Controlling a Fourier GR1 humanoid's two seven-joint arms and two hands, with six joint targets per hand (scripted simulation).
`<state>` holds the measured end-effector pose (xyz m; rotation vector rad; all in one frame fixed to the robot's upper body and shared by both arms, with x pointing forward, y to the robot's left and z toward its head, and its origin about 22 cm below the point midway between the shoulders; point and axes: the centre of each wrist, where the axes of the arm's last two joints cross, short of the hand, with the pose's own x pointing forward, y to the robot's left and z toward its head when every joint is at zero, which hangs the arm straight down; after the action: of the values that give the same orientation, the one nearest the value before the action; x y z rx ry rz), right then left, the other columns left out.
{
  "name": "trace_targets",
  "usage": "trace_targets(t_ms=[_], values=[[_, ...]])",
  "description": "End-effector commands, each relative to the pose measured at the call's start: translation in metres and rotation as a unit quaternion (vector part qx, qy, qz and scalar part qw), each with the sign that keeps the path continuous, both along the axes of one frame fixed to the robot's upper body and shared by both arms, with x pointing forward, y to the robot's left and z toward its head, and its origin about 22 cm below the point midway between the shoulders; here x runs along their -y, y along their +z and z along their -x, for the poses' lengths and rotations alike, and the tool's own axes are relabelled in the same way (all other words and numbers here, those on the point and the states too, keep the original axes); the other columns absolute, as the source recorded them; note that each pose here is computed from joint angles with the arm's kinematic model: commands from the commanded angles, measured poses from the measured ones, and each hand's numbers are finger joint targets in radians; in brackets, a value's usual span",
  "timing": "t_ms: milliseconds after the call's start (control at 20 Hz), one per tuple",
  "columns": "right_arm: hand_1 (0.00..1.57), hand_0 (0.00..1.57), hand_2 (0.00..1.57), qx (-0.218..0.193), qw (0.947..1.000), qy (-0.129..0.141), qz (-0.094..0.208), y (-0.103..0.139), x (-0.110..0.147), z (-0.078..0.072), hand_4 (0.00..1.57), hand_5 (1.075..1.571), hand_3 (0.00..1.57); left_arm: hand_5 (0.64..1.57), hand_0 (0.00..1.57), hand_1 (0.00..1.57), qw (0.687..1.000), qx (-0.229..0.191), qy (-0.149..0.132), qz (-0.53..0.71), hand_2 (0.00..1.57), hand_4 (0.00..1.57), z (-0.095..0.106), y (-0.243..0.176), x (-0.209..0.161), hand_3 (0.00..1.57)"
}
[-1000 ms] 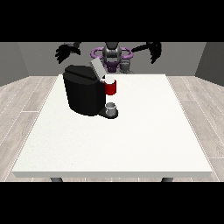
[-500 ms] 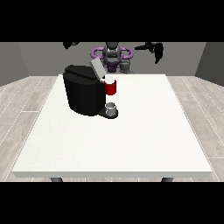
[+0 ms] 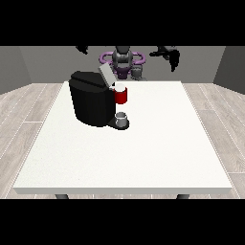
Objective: Insert the coffee pod into the coffee machine and close the lid
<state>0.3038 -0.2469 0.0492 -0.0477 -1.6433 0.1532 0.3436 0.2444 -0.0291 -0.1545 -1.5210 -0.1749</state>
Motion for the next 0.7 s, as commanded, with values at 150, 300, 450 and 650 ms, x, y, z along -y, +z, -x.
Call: trace_targets(t_ms=[150,300,450,650], values=[[0.00,0.00,0.00,-0.019,0.9998,-0.001,-0.008,-0.012,0.005,-0.009,0.00,1.571,0.00,1.571,0.00,0.00,1.000,-0.004,-0.003,0.008,0.00,0.00,0.022,0.013,0.010,0.00],[0.00,0.00,0.00,0.011,0.9998,0.010,-0.016,0.007,0.006,-0.023,0.00,1.571,0.00,1.571,0.00,0.00,0.999,0.019,0.003,0.025,0.00,0.00,0.027,0.017,-0.020,0.00],[0.00,0.00,0.00,-0.003,0.9999,0.006,-0.012,-0.017,-0.009,-0.021,0.00,1.571,0.00,1.571,0.00,0.00,0.999,0.035,0.011,0.018,0.00,0.00,0.030,0.027,-0.012,0.00],[0.00,0.00,0.00,0.030,0.9992,0.018,-0.017,0.029,0.006,-0.053,0.00,1.571,0.00,1.571,0.00,0.00,0.998,0.056,0.023,0.009,0.00,0.00,0.017,0.050,-0.016,0.00]])
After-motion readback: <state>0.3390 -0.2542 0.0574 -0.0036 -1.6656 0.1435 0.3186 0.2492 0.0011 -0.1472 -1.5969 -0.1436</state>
